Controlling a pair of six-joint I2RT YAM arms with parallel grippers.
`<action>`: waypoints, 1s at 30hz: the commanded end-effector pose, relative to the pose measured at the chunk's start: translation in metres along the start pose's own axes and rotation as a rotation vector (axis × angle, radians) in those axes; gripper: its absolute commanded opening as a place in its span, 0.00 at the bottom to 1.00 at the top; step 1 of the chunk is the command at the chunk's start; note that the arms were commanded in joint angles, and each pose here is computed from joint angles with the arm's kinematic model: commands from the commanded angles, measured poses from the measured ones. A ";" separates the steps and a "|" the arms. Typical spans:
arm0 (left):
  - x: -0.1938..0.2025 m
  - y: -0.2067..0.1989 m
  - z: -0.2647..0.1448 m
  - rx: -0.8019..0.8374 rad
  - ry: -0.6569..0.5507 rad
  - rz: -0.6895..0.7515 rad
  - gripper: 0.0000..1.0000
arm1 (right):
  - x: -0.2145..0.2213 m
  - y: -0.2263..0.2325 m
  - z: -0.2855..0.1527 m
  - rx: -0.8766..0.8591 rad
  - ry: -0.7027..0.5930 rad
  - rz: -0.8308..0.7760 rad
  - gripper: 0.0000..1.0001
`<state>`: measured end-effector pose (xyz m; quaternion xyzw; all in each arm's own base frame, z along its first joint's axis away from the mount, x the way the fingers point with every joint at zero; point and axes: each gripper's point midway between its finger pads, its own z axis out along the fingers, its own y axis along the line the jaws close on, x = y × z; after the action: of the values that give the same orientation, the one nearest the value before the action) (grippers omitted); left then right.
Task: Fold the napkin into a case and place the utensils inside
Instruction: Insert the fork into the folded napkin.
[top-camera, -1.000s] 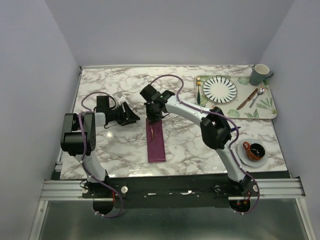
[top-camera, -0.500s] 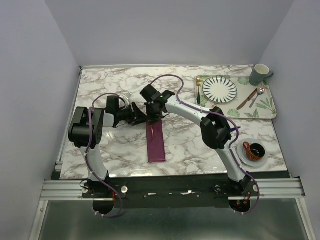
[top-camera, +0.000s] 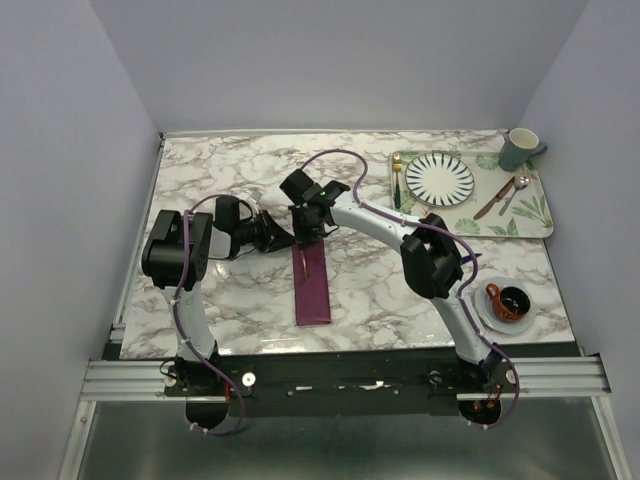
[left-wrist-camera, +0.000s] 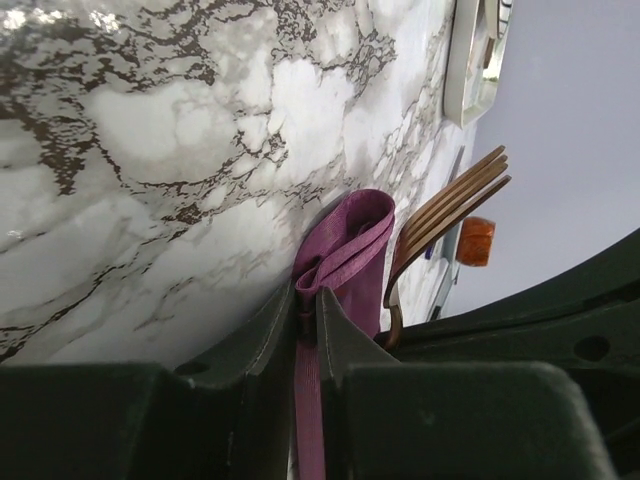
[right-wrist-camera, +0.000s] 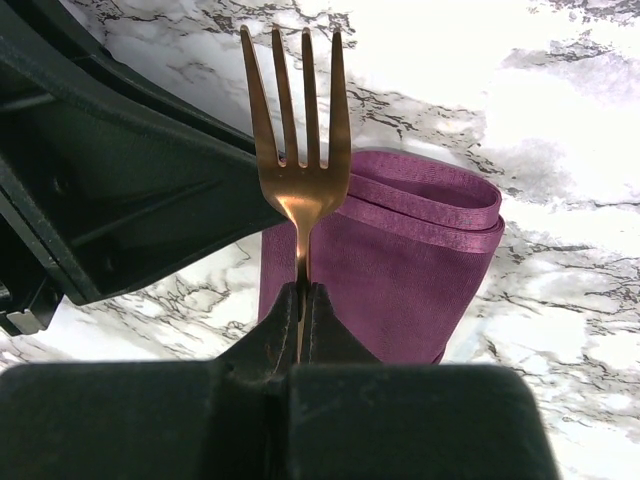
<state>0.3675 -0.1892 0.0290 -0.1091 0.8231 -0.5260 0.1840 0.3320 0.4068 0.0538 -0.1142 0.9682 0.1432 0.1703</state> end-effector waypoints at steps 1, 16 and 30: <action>-0.003 0.009 0.004 -0.012 -0.058 -0.049 0.17 | 0.001 0.008 -0.019 -0.016 -0.001 0.012 0.01; -0.024 0.011 0.005 -0.021 -0.153 -0.090 0.00 | 0.013 0.009 -0.015 -0.033 0.055 0.023 0.01; -0.039 0.013 0.006 -0.020 -0.180 -0.077 0.00 | 0.028 0.008 -0.012 -0.049 0.110 0.024 0.01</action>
<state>0.3902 -0.1813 0.0307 -0.1776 0.8020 -0.5286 0.2141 0.3162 0.4049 0.0475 -0.1103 0.9735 0.1499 0.1331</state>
